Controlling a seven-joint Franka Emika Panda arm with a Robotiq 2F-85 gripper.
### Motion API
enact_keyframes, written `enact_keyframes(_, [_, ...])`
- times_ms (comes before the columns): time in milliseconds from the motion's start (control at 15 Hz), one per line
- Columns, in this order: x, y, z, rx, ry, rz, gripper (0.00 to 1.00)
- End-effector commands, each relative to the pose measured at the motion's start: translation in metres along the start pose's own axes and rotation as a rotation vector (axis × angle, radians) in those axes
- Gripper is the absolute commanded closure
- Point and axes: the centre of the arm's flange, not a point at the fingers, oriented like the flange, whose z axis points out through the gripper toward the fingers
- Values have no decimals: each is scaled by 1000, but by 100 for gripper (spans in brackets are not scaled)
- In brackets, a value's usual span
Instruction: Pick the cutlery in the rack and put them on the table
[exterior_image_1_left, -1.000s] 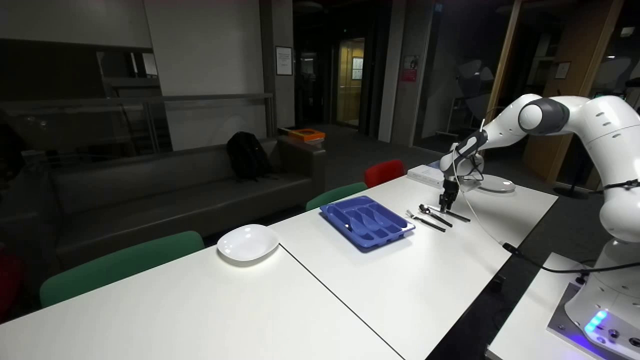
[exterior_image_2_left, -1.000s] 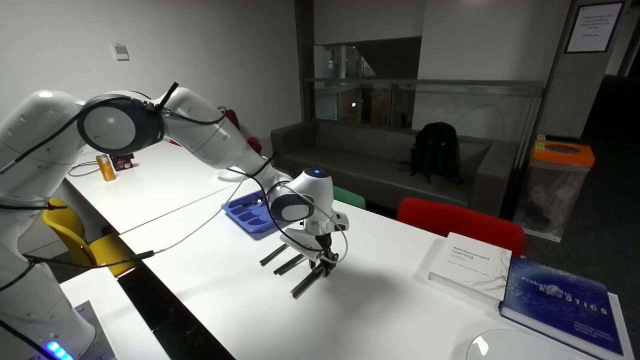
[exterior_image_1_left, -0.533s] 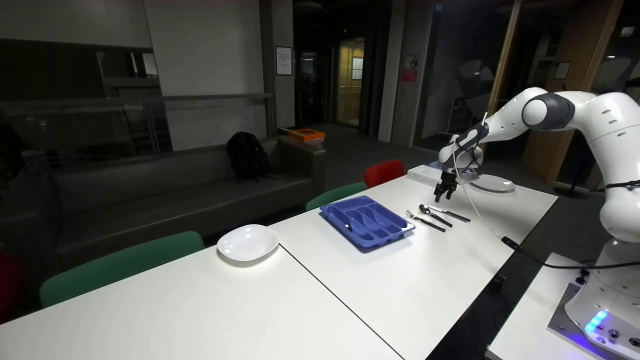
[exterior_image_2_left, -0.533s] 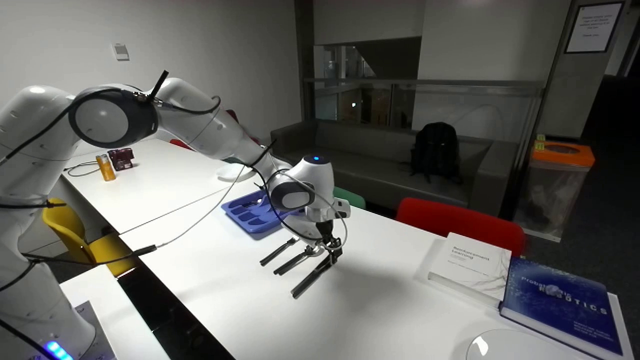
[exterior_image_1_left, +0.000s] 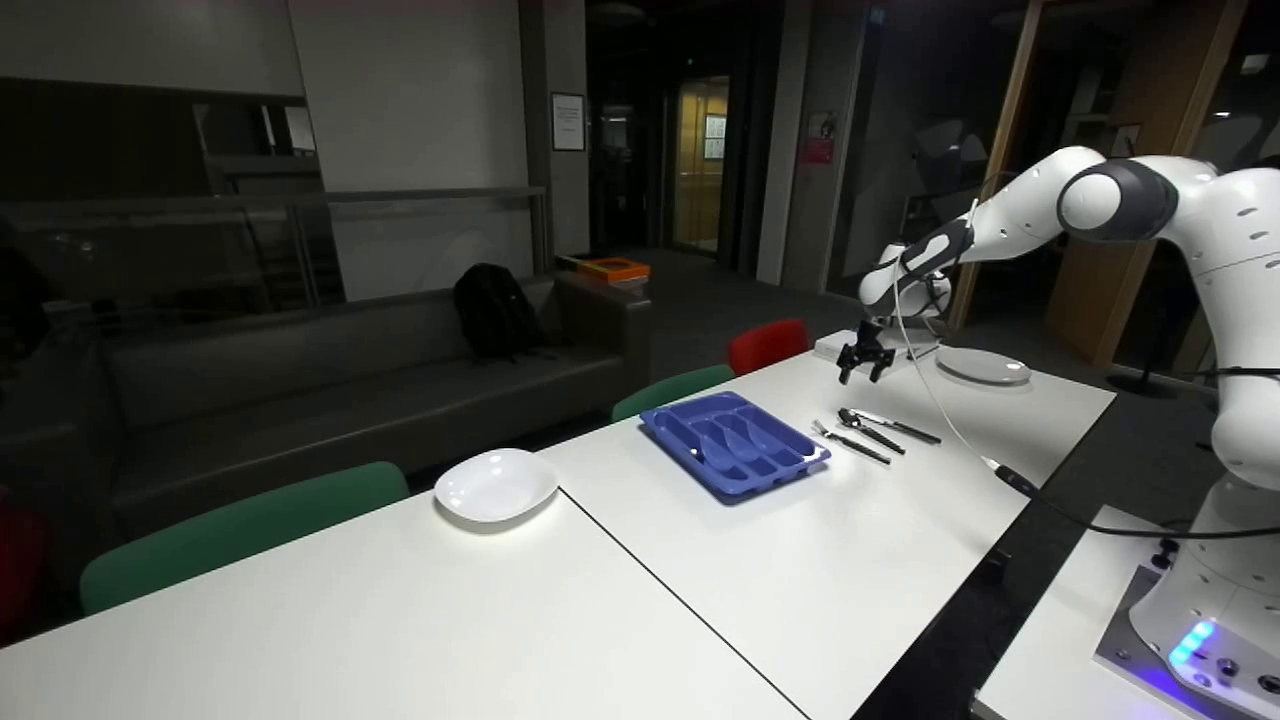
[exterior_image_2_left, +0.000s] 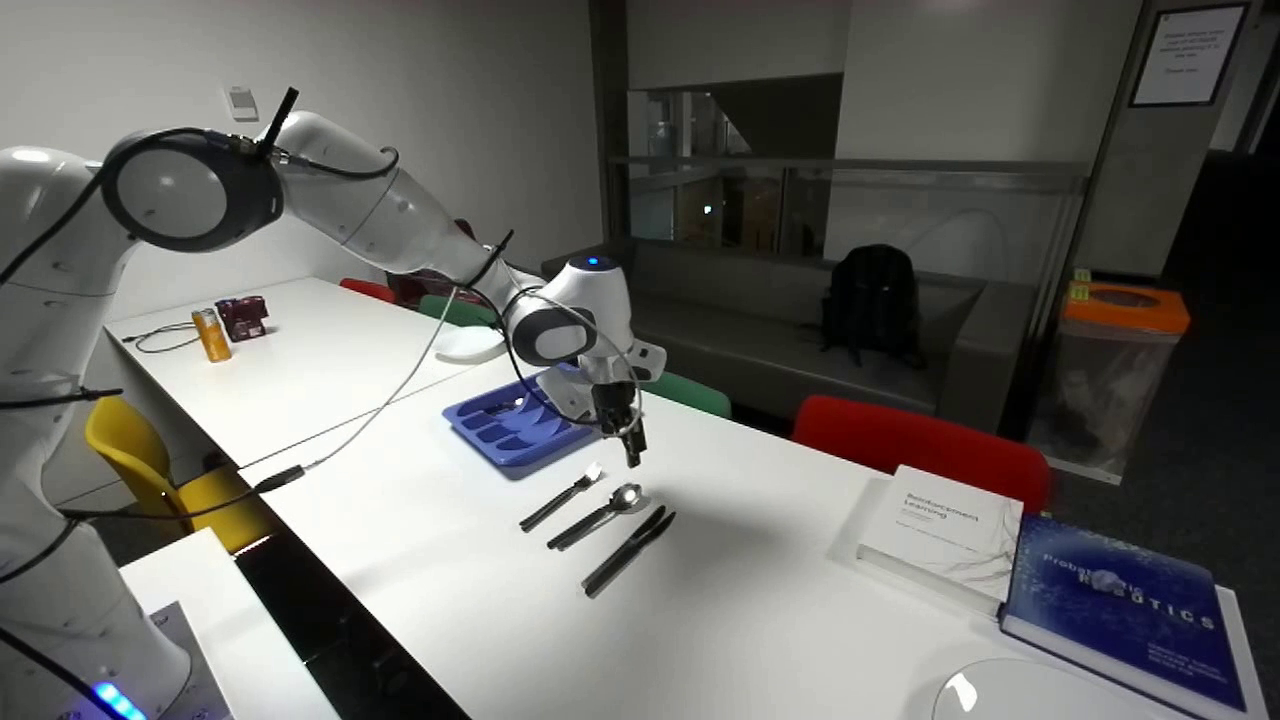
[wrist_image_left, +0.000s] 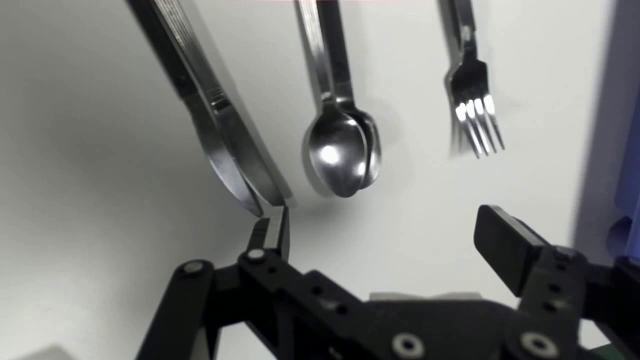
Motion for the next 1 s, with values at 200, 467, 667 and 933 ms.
enact_keyframes(200, [-41, -74, -27, -44, -49, 112, 0])
enact_keyframes(467, [-57, -110, -45, -66, -24, 70, 0])
enact_keyframes(667, [-68, -140, -56, -70, -7, 20, 0])
enact_keyframes(933, [-77, -178, -66, -70, -6, -54, 0])
